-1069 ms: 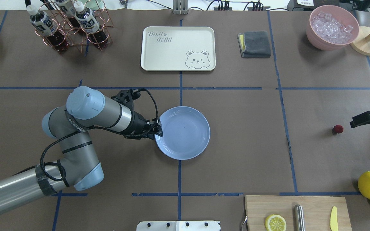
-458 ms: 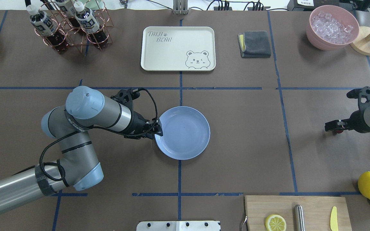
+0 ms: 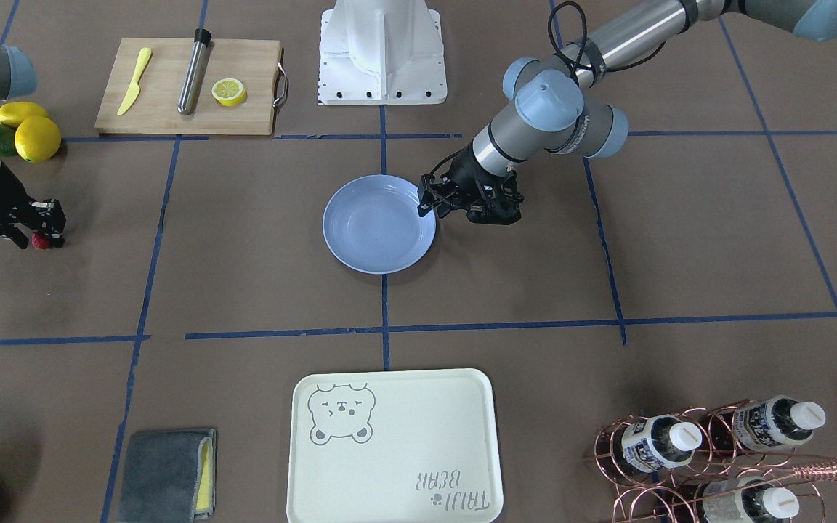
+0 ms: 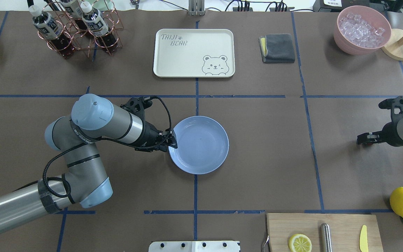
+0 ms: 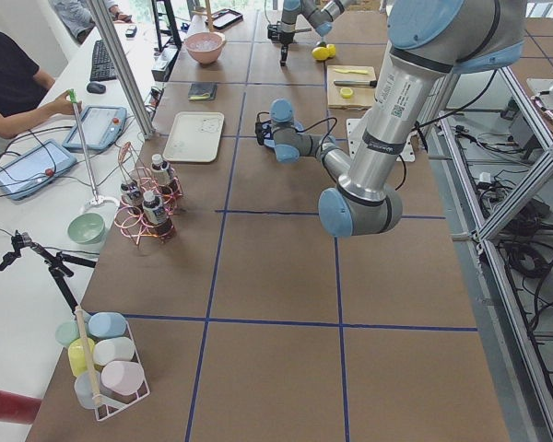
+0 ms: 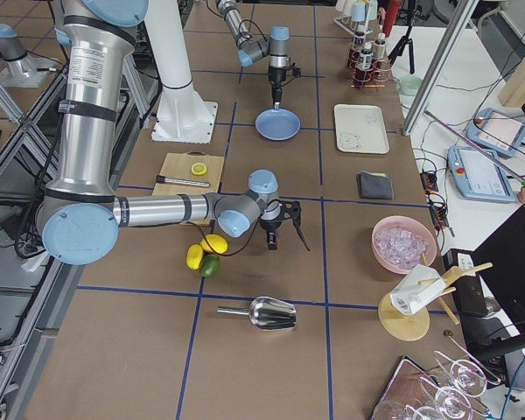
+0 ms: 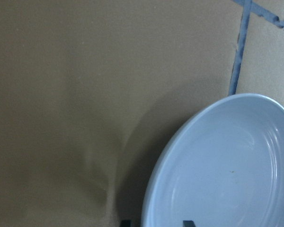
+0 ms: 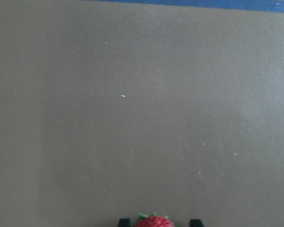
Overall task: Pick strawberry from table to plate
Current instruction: 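Grasp the red strawberry with the right gripper while the left holds the plate, then carry the strawberry over the plate while the left gripper releases and withdraws, then lower the strawberry onto the plate and open the right gripper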
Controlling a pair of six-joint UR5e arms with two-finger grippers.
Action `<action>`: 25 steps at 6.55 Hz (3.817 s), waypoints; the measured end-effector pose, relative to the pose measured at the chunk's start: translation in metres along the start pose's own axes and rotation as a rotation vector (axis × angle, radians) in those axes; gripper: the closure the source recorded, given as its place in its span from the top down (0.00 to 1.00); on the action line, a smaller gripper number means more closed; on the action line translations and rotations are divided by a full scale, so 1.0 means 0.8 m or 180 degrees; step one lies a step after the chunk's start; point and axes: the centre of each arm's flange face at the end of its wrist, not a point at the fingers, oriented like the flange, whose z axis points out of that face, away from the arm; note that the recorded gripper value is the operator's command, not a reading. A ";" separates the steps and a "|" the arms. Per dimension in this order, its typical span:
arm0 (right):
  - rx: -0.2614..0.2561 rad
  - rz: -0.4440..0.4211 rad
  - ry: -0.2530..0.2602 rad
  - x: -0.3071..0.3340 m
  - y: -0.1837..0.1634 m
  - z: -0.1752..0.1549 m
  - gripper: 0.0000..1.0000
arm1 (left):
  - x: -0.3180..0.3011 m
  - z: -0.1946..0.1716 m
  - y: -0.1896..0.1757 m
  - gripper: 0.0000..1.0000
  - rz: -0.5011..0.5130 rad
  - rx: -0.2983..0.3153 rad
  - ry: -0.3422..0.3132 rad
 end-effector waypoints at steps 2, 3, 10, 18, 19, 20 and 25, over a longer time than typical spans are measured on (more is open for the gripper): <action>0.0019 -0.0033 -0.0100 -0.019 -0.003 -0.019 0.00 | 0.001 -0.009 0.000 0.48 0.0011 0.0021 0.0028; 0.0030 -0.0051 -0.0177 -0.048 -0.009 -0.041 0.00 | -0.003 -0.035 -0.005 0.47 0.0021 0.0084 0.0080; -0.0029 0.0910 -0.0581 -0.686 -0.045 -0.080 0.00 | -0.294 -0.358 -0.076 0.53 0.1282 0.0934 -0.0592; -0.0059 0.0911 -0.0317 -0.709 -0.022 -0.036 0.00 | -0.342 -0.402 -0.082 0.57 0.1473 0.0936 -0.0726; -0.0052 0.0911 -0.0313 -0.708 -0.022 -0.035 0.99 | -0.343 -0.401 -0.083 0.57 0.1471 0.0935 -0.0729; -0.0036 0.0909 -0.0303 -0.707 -0.023 -0.035 1.00 | -0.343 -0.400 -0.085 0.57 0.1470 0.0934 -0.0730; 0.0024 0.0908 -0.0327 -0.669 -0.034 -0.091 1.00 | -0.349 -0.401 -0.084 0.57 0.1472 0.0922 -0.0752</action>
